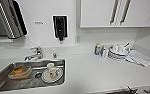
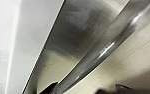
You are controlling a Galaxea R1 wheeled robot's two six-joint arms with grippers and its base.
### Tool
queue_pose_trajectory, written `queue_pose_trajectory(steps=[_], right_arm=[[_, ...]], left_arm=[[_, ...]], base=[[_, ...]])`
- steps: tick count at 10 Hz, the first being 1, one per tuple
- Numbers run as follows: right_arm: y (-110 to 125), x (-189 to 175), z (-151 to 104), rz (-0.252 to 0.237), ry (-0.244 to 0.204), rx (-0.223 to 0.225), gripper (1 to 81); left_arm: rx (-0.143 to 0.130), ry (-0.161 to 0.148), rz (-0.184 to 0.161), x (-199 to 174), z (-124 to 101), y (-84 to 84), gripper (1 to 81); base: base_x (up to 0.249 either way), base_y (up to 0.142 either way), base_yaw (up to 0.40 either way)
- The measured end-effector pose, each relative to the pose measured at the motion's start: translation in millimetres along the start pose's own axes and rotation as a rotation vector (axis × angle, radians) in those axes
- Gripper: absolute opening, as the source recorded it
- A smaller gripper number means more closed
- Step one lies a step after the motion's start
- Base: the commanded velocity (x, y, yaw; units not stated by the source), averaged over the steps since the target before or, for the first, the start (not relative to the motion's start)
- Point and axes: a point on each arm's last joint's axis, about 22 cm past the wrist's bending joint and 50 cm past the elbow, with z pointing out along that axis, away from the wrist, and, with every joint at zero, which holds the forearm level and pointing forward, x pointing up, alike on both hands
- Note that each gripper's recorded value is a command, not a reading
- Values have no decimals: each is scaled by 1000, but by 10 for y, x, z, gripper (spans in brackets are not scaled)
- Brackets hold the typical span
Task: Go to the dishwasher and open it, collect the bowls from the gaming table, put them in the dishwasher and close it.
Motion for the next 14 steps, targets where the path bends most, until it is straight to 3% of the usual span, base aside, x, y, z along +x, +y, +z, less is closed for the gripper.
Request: queue_pose_trajectory(steps=[2,9,11,14], right_arm=[[26,2,106,20,-4,-3,811],[317,266,242,132,52,-45,811],[349,298,291,185,62,-43,811],[368,321,292,205,67,-47,811]], left_arm=[[1,0,0,-1,0,-7,811],[4,-1,0,-2,21,-36,811],[3,-1,0,-3,25,-35,811],[16,-2,-1,-8,28,-113,811]], base=[[0,0,0],[0,0,0],[0,0,0],[0,0,0]])
